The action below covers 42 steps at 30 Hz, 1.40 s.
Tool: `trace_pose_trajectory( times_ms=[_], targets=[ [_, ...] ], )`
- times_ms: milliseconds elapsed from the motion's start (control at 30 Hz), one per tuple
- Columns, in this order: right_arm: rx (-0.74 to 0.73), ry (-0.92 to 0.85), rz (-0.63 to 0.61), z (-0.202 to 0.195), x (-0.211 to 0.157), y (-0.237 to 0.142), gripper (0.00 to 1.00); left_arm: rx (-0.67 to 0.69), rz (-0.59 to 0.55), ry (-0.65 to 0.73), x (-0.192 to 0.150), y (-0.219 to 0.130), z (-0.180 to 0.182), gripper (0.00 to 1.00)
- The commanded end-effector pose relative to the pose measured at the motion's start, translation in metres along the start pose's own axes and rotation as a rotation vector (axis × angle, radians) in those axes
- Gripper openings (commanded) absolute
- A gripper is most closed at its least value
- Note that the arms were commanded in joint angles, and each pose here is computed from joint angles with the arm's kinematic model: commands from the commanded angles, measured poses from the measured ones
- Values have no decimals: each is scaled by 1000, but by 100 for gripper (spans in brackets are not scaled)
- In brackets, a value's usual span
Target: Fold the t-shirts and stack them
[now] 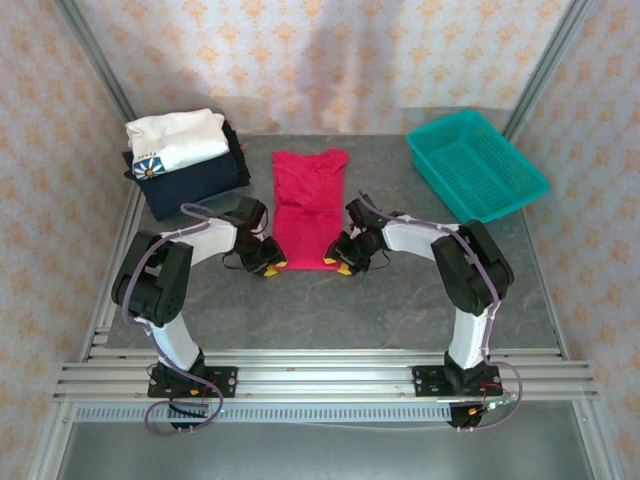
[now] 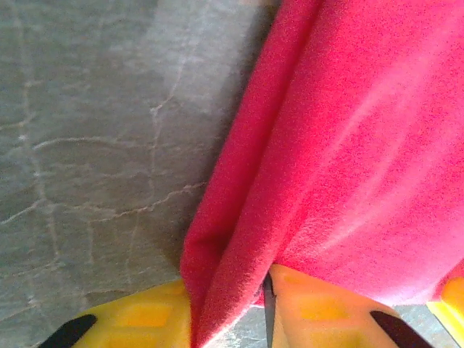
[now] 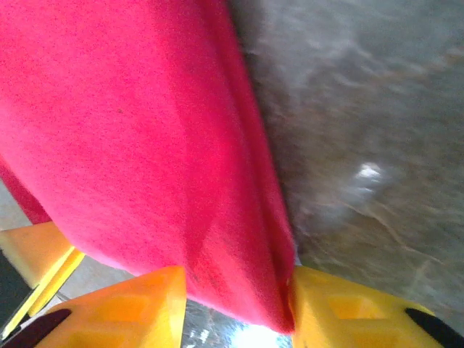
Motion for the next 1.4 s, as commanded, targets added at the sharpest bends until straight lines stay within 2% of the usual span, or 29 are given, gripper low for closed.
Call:
trace_pose_trajectory(
  times_ms=[0,133,167,400,533,767,933,1067,1200,1367],
  targets=[
    [5,-12,2,9,4,8,26,-18,-65,45,16,6,-14,19],
    [-4,-18,-19,13,5,3,1,13,-83,51,20,1,-16,4],
    [-10,-23,-22,14,4,1,0,24,-89,56,19,-2,-16,0],
    [-11,-46,-46,10,-17,-31,0,106,-133,136,-9,-31,-13,0],
    [-20,-52,-52,1,-42,-42,0,149,-122,188,-39,-38,-13,0],
    [-52,-61,-26,-23,-106,-42,0,115,-138,189,-109,-48,1,0],
    [-33,-60,-59,-36,-146,-51,0,66,-173,179,-146,-64,11,0],
    [5,-68,-73,-31,-159,-66,0,-3,-197,166,-157,-85,12,0],
    [15,-106,-133,-17,-163,-92,0,-49,-246,206,-158,-116,-3,0],
    [21,-125,-168,-2,-153,-107,0,-74,-248,202,-146,-126,-22,0]
  ],
)
Point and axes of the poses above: each hand's point on the last joint's axis, 136 mm out from that joint toward the fingers, its own y axis out along the fingers, its own z axis along the line the jaws close on, x = y × z, the point moved 10 cm from there along -y, back along the fingers, and after that the axes turned 5 degrees about y, right-handed, at the moved point
